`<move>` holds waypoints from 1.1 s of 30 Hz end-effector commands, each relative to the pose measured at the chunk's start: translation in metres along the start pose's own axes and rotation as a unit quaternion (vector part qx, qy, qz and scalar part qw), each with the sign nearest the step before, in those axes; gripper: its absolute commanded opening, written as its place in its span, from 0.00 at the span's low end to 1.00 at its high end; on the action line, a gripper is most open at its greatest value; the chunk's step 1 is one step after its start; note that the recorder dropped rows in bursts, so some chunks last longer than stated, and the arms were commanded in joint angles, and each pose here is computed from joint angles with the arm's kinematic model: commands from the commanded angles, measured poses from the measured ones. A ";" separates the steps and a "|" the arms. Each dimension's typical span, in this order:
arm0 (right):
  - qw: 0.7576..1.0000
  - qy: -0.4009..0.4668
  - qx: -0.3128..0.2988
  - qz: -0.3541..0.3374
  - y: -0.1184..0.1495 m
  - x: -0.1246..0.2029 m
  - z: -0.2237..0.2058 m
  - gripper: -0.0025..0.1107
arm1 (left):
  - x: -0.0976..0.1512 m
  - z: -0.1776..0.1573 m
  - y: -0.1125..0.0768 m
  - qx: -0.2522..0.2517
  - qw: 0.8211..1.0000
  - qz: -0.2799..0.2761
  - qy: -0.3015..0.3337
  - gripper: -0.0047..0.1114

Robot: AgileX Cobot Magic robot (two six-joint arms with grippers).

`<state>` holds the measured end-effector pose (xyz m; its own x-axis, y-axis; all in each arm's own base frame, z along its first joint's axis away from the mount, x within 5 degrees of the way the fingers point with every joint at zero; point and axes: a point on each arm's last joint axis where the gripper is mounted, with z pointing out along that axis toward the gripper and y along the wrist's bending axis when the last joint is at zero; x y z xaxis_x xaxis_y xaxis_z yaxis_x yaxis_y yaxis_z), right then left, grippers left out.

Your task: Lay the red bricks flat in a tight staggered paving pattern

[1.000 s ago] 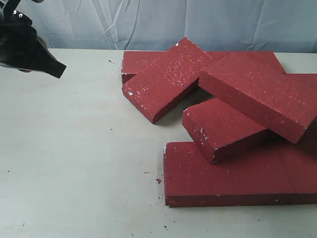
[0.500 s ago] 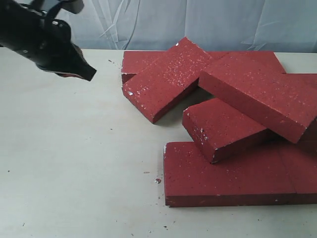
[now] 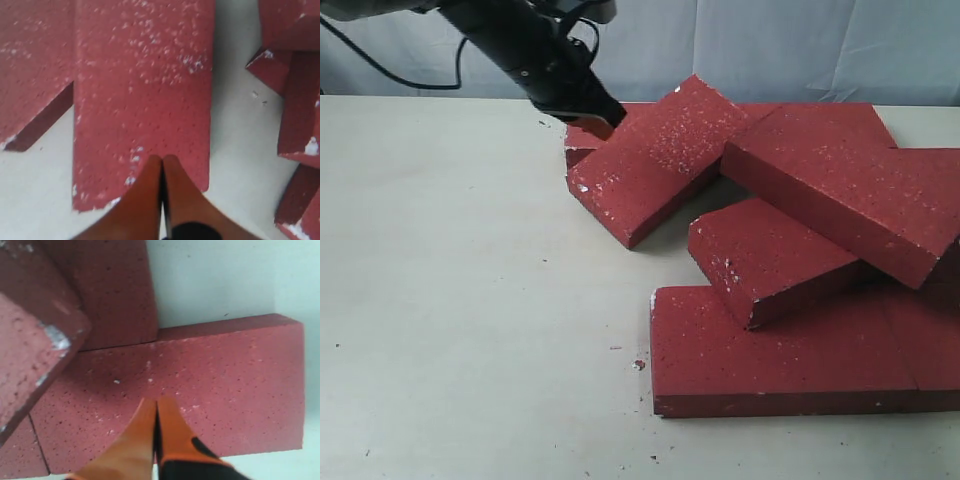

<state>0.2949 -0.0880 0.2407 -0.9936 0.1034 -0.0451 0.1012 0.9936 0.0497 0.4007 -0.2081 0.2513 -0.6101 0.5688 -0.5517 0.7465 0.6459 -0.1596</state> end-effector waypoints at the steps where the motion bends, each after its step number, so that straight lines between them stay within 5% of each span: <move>1: 1.000 0.018 -0.012 0.002 0.005 0.005 0.002 0.01 | -0.021 0.025 -0.016 0.027 0.999 0.017 -0.005 0.04; 15: 0.996 0.006 -0.093 0.015 0.020 0.009 0.013 0.01 | -0.054 0.078 -0.044 0.042 0.995 0.007 -0.092 0.04; 33: 0.995 -0.016 -0.092 -0.019 0.037 -0.002 0.022 0.01 | -0.063 0.105 -0.056 0.049 0.988 -0.009 -0.145 0.04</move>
<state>0.3003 -0.0513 0.2220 -0.9946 0.0802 -0.0662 0.0631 0.9713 0.2294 0.4298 -0.3263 0.2014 -0.5567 0.3769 -0.7403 0.7457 0.6195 -0.2453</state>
